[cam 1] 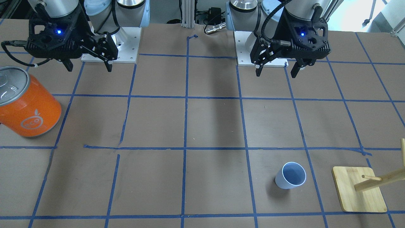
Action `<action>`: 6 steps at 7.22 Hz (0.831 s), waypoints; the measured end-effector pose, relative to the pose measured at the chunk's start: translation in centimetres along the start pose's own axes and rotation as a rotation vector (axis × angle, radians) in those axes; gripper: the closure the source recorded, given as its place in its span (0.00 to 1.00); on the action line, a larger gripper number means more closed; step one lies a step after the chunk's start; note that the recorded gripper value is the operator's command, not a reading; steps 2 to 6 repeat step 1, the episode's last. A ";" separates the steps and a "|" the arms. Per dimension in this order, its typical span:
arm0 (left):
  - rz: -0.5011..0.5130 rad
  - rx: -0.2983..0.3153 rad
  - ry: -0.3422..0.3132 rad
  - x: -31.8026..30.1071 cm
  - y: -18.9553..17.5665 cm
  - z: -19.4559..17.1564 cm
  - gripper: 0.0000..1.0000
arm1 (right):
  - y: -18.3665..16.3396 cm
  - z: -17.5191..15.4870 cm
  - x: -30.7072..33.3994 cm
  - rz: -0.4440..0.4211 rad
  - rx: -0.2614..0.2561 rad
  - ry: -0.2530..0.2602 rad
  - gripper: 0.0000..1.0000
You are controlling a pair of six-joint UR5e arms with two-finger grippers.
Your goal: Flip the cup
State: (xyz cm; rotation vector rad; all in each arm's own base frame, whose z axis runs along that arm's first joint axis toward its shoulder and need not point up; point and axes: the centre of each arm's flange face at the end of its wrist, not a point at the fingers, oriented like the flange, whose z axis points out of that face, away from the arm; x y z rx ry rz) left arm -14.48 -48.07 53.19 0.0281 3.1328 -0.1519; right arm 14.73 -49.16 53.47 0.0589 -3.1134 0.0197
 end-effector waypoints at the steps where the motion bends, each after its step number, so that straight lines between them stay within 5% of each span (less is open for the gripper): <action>1: 0.000 0.001 -0.001 0.0 0.1 -0.1 0.00 | -0.3 0.1 0.0 0.001 0.019 0.000 0.00; 6: 0.000 0.001 -0.001 0.0 0.1 -0.1 0.00 | -0.3 0.1 0.0 0.001 0.019 0.000 0.00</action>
